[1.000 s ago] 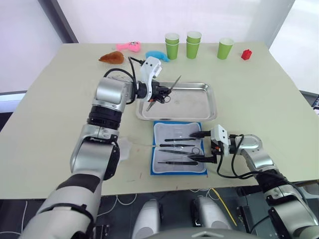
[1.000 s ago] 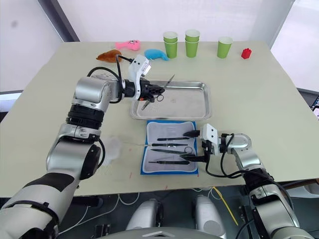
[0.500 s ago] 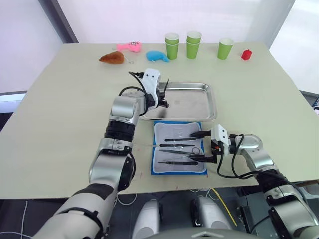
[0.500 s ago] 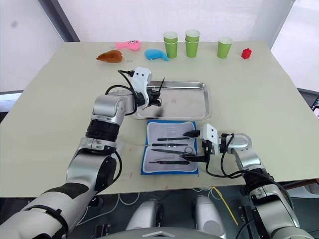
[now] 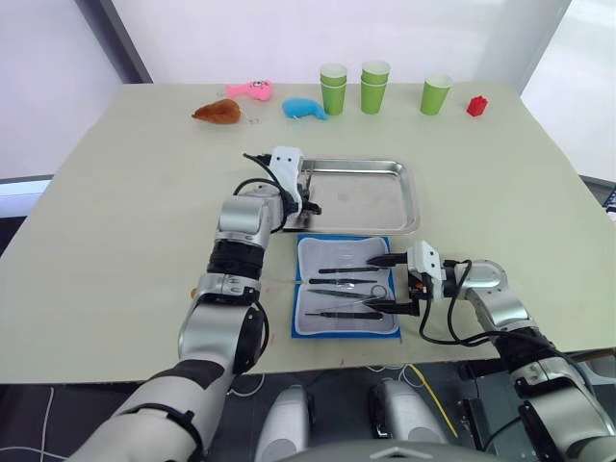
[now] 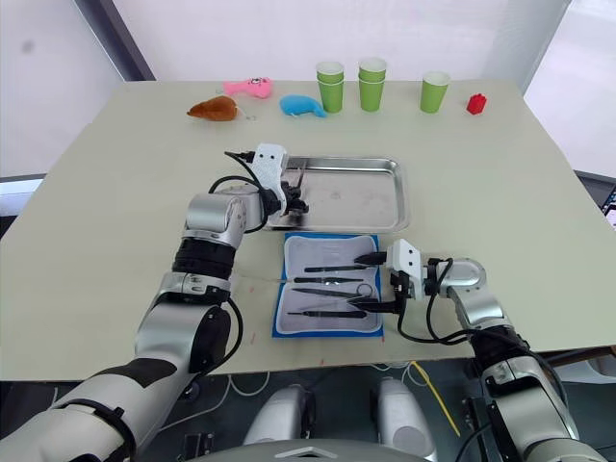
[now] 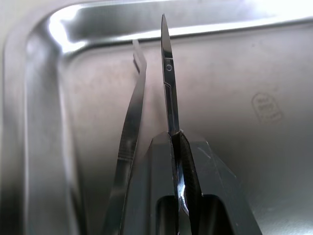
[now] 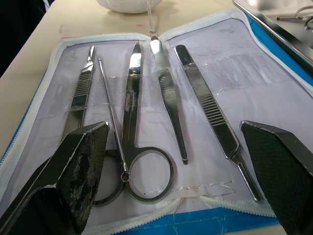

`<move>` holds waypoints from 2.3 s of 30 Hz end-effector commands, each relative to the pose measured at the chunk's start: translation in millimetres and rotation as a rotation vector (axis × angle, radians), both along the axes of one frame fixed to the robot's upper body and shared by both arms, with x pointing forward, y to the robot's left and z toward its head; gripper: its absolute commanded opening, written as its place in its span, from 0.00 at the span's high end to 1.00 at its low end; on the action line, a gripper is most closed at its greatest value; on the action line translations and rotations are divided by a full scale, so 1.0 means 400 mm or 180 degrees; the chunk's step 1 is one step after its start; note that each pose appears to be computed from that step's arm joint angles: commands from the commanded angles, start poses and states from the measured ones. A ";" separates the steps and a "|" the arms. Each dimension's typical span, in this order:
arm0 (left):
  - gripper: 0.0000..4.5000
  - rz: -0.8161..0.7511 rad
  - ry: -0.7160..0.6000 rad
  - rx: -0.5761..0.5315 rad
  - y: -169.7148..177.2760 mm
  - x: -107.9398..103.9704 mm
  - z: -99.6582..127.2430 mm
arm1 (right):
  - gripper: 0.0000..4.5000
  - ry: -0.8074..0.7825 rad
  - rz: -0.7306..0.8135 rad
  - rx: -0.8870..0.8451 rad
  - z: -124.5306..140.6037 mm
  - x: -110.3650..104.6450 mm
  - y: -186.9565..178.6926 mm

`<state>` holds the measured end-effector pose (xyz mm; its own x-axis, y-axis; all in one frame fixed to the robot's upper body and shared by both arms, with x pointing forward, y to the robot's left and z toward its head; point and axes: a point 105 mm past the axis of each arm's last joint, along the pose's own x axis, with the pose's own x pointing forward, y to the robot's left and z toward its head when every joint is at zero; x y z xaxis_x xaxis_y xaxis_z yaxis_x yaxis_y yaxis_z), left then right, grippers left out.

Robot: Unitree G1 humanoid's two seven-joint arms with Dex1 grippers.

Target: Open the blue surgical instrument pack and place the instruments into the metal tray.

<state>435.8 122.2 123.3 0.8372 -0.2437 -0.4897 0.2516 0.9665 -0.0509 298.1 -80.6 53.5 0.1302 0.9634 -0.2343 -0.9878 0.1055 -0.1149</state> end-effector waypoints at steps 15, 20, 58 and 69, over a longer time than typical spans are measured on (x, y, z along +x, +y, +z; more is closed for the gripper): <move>0.53 0.0062 -0.0112 -0.0028 -0.005 0.016 0.034 | 0.00 0.0508 -0.0100 -0.0393 -0.119 -0.036 -0.020; 0.15 -0.0011 -0.0220 -0.0067 -0.026 0.014 0.072 | 0.00 0.0506 -0.0096 -0.0390 -0.119 -0.036 -0.019; 0.15 -0.2581 -0.1363 -0.0247 -0.023 -0.152 0.263 | 0.00 0.0358 0.0098 -0.0423 -0.094 -0.040 -0.060; 0.15 -0.3973 -0.1292 0.0081 0.066 -0.305 0.223 | 0.00 0.0375 0.0077 -0.0402 -0.098 -0.041 -0.057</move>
